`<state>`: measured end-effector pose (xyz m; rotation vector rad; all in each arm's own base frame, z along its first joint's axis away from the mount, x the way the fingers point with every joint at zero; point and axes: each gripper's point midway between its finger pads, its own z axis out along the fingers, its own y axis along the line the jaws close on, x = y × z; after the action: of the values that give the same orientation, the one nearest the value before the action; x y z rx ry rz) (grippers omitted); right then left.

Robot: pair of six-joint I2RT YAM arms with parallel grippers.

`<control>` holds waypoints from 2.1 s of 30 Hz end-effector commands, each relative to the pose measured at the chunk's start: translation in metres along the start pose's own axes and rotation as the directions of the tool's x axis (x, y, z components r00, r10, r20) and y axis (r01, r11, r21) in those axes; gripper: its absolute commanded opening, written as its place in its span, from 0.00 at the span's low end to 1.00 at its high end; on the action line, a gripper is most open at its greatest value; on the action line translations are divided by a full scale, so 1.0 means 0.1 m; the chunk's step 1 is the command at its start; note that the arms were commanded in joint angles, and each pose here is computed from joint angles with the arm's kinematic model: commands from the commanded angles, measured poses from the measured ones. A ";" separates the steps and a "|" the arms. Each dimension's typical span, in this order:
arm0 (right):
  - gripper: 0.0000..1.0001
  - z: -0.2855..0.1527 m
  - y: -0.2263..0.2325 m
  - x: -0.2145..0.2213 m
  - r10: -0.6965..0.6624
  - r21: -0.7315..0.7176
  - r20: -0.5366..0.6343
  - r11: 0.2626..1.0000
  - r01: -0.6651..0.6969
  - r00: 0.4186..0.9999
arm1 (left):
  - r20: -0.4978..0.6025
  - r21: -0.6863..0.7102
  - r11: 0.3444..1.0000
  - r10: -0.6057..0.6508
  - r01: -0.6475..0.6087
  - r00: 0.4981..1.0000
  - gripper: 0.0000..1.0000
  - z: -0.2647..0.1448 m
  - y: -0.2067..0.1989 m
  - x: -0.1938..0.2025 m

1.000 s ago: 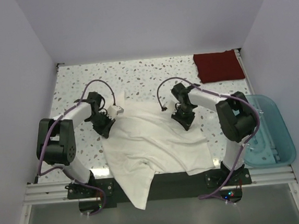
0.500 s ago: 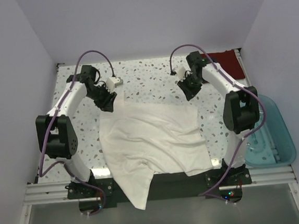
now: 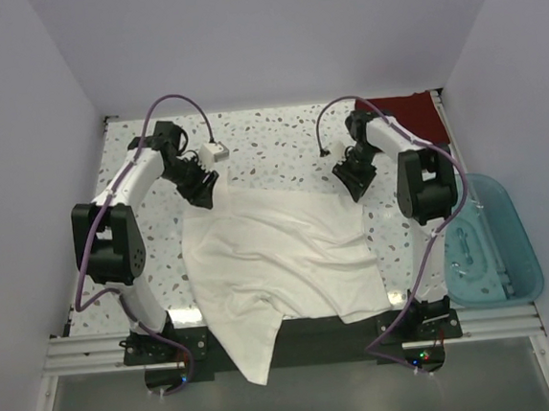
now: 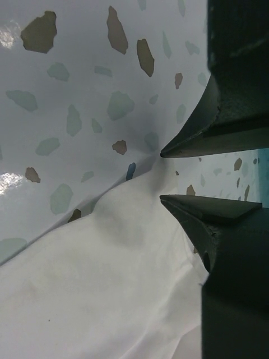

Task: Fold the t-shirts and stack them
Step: Flatten the tshirt out

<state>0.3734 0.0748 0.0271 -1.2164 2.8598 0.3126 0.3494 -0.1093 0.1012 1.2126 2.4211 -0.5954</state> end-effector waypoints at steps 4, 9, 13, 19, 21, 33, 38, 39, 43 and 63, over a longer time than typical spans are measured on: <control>0.39 0.10 -0.11 -0.04 -0.023 0.021 -0.015 1.000 0.023 1.000 | 0.040 0.007 1.000 0.009 -0.010 0.999 0.53 -0.03 -0.01 -0.16; 0.39 0.01 -0.13 -0.10 -0.025 0.045 0.021 0.999 0.024 0.999 | 0.041 0.012 1.000 0.008 -0.008 0.999 0.54 -0.02 -0.02 -0.17; 0.38 -0.22 -0.13 -0.19 -0.038 0.064 0.060 0.997 0.035 0.997 | 0.045 0.010 1.000 0.013 -0.013 0.999 0.54 -0.03 -0.03 -0.20; 0.43 -0.22 -0.21 -0.18 -0.047 0.105 0.051 0.994 0.041 0.998 | 0.050 0.007 1.000 0.009 -0.009 0.999 0.54 0.00 0.01 -0.25; 0.46 -0.17 -0.21 -0.14 -0.045 0.101 0.035 0.994 0.041 0.998 | 0.052 0.006 1.000 0.006 -0.007 0.999 0.56 0.00 0.01 -0.27; 0.32 0.25 0.03 0.09 -0.053 0.057 -0.030 0.997 0.055 0.998 | 0.073 -0.039 0.999 0.004 -0.001 0.997 0.59 0.08 0.13 -0.37; 0.33 0.19 0.11 0.08 -0.062 0.037 -0.031 0.997 0.064 0.998 | 0.069 -0.082 0.997 0.010 -0.005 0.998 0.59 0.22 0.22 -0.40; 0.33 0.19 0.13 0.10 -0.065 0.034 -0.035 0.997 0.066 0.997 | 0.069 -0.092 0.996 0.016 -0.009 0.997 0.59 0.25 0.23 -0.43; 0.30 0.20 0.17 0.18 -0.066 0.022 -0.056 0.997 0.068 0.996 | 0.064 -0.134 0.991 0.017 -0.008 0.998 0.59 0.34 0.34 -0.47; 0.33 0.18 0.23 0.25 -0.028 -0.032 -0.094 0.999 0.026 0.995 | 0.046 -0.196 0.979 0.072 -0.062 0.996 0.59 0.47 0.43 -0.65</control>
<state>0.3546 0.0759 0.0167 -1.3072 2.8682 0.2522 0.4052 -0.1476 0.0676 1.2056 2.3960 -0.3925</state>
